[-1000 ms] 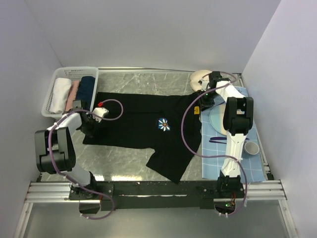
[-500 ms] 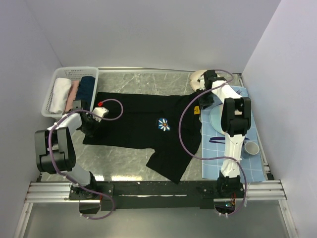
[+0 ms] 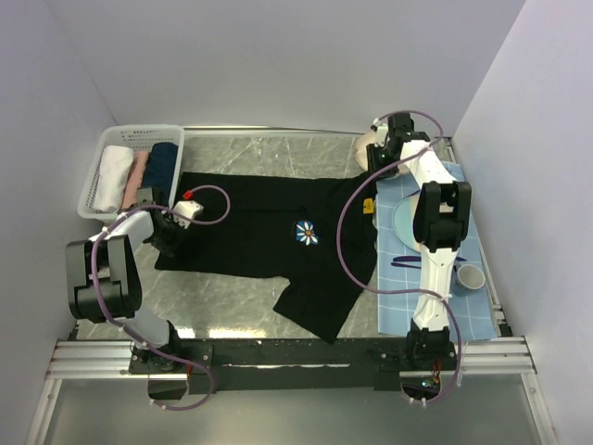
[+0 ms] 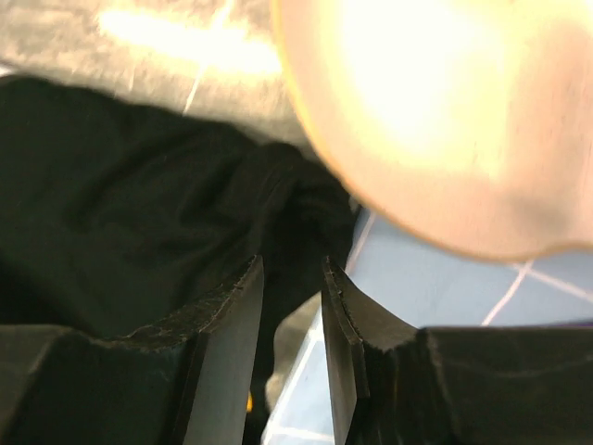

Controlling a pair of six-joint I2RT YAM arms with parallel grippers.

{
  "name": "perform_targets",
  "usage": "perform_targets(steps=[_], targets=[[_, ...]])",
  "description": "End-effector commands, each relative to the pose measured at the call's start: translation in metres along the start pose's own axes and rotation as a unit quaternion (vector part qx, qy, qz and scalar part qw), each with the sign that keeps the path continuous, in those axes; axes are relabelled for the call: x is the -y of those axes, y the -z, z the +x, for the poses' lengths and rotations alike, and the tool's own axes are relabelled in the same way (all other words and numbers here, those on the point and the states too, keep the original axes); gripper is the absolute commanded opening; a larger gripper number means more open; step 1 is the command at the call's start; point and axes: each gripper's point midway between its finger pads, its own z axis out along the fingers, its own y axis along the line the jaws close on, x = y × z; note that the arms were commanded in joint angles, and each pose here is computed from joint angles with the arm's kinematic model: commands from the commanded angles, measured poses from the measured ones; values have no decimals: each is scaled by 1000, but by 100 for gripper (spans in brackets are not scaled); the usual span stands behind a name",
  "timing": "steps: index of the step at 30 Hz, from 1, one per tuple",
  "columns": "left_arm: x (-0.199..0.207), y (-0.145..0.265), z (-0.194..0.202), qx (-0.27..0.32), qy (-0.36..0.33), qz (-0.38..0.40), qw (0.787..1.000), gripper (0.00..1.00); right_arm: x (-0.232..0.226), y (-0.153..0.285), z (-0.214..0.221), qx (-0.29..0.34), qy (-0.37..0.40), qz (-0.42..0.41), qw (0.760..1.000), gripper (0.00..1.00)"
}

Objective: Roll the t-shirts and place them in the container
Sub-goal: Fold the T-shirt at the center of the board.

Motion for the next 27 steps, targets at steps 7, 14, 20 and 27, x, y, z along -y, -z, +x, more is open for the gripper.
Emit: perform_targets(steps=[7, 14, 20, 27], targets=[[-9, 3, -3, -10, 3, -10, 1000, 28, 18, -18, 24, -37, -17, 21, 999, 40], [-11, -1, -2, -18, 1, -9, 1000, 28, 33, -28, 26, -44, -14, 49, 998, 40], [-8, -1, 2, -22, -2, -8, 1000, 28, 35, -31, 25, -48, -1, 55, 997, 22], [-24, 3, 5, -26, -10, -55, 998, 26, 56, -19, 27, -51, 14, 111, 992, 0]])
